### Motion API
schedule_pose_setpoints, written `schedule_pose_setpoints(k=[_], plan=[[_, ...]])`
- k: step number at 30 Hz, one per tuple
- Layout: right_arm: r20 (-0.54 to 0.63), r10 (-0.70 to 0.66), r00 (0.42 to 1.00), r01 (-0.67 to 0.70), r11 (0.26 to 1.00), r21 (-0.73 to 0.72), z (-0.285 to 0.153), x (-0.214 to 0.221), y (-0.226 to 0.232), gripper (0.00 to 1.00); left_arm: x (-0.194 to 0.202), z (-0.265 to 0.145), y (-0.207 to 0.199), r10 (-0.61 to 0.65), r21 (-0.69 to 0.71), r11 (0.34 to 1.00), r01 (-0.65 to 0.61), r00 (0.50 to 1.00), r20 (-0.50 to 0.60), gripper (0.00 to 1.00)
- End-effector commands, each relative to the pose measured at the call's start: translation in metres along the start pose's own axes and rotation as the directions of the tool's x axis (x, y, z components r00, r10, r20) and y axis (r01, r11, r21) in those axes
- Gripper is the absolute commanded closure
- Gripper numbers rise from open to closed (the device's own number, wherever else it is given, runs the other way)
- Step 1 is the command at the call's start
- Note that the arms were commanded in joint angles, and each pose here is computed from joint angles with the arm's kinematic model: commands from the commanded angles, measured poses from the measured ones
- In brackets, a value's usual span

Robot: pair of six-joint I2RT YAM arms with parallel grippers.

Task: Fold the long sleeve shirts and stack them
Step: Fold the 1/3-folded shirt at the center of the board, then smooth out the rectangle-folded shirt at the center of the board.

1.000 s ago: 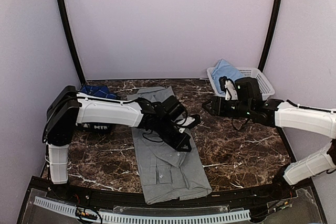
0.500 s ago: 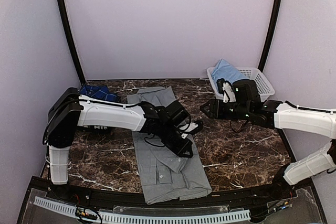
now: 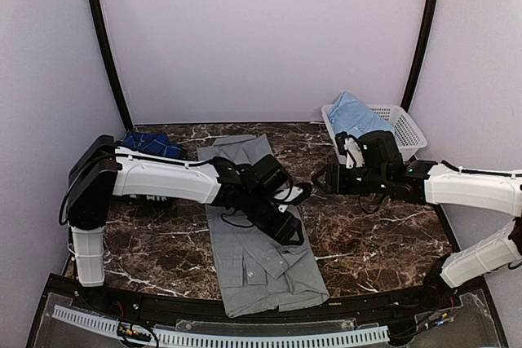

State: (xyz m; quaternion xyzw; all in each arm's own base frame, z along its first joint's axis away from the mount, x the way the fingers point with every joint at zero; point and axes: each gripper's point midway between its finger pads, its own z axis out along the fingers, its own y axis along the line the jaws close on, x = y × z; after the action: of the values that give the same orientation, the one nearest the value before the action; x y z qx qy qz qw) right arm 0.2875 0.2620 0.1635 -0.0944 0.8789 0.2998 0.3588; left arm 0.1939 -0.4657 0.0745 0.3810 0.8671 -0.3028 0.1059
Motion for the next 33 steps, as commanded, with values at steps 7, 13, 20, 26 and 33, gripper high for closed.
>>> schedule_pose_setpoints(k=[7, 13, 20, 26, 33], plan=[[-0.067, -0.029, 0.997, 0.025, 0.998, -0.061, 0.003, 0.025, 0.020, 0.47, -0.048, -0.085, 0.050, -0.183, -0.011, 0.981, 0.194, 0.942, 0.281, 0.37], [-0.180, -0.112, 0.977, 0.086, 0.985, -0.147, 0.017, 0.066, 0.056, 0.66, -0.066, -0.110, 0.121, -0.320, -0.034, 0.931, 0.364, 0.858, 0.401, 0.47], [-0.322, -0.210, 0.923, 0.136, 0.962, -0.238, 0.025, 0.124, 0.086, 0.73, -0.077, -0.103, 0.175, -0.374, -0.056, 0.898, 0.436, 0.826, 0.421, 0.55], [-0.406, -0.246, 0.880, 0.152, 0.956, -0.249, 0.029, 0.161, 0.085, 0.73, -0.065, -0.089, 0.215, -0.432, -0.076, 0.861, 0.503, 0.802, 0.412, 0.58], [-0.501, -0.245, 0.830, 0.153, 0.964, -0.218, 0.035, 0.204, 0.067, 0.74, -0.053, -0.082, 0.250, -0.471, -0.106, 0.825, 0.555, 0.779, 0.413, 0.59]])
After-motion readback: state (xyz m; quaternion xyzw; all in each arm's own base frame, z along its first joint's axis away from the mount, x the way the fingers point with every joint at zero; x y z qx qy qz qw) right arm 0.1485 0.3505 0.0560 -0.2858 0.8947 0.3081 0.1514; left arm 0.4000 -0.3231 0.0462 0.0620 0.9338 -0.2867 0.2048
